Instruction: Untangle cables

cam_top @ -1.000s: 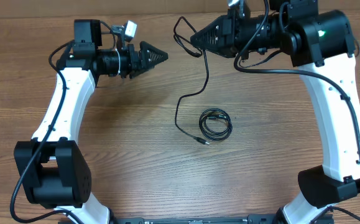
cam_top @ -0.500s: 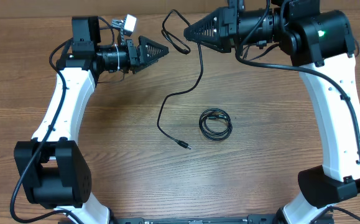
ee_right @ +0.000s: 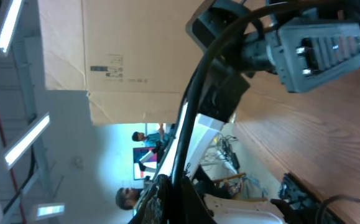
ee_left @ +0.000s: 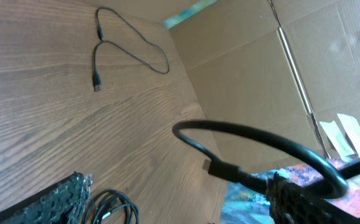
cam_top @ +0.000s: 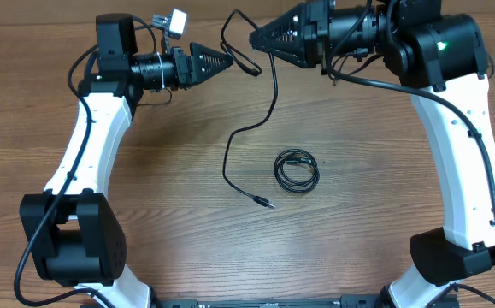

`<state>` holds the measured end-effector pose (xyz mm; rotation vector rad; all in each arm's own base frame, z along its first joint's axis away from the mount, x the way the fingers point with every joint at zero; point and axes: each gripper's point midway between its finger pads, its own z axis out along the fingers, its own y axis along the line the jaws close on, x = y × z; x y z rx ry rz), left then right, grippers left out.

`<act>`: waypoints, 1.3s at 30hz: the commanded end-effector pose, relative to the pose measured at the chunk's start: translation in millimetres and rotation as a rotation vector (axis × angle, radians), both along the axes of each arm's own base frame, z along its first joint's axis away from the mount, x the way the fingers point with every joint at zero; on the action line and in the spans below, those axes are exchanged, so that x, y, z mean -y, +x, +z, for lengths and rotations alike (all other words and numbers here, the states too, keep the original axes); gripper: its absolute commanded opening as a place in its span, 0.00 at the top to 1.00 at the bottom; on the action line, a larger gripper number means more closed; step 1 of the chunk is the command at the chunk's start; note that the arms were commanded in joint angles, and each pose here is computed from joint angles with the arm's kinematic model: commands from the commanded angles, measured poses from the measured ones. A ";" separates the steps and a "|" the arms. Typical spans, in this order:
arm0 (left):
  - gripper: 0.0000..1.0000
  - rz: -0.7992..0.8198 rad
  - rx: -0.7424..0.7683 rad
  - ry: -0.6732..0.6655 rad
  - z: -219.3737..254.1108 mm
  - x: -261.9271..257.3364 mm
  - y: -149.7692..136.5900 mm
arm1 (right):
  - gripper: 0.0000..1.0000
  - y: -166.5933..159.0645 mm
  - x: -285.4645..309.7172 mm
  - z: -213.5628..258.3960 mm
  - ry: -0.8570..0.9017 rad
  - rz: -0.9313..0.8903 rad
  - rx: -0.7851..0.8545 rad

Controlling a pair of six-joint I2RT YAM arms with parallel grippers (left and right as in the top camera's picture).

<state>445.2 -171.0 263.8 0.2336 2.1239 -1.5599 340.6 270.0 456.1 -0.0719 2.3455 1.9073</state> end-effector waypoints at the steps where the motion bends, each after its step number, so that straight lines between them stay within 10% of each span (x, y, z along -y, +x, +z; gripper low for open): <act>1: 0.06 0.008 0.009 0.000 7.4 9.1 1.1 | 0.96 -12.4 -9.7 7.7 0.030 0.050 -0.044; 8: 0.12 0.088 0.029 0.012 13.0 12.8 17.7 | 0.96 -20.5 -19.4 8.3 0.032 0.074 -0.075; 19: 0.78 0.250 -0.118 0.002 5.4 -3.7 36.2 | 0.96 -19.0 -18.6 8.9 0.032 0.074 -0.044; 25: 0.77 0.260 -0.166 0.000 -0.1 -12.8 34.3 | 0.96 0.3 -8.4 -1.0 -0.028 0.012 0.152; 31: 0.47 0.241 -0.321 -0.060 -6.9 -39.1 20.5 | 0.96 11.3 12.3 -33.7 -0.182 -0.029 0.269; 39: 0.41 0.141 -0.518 -0.115 -14.0 -28.9 -11.6 | 0.96 -13.3 6.9 -59.2 -0.280 0.121 0.444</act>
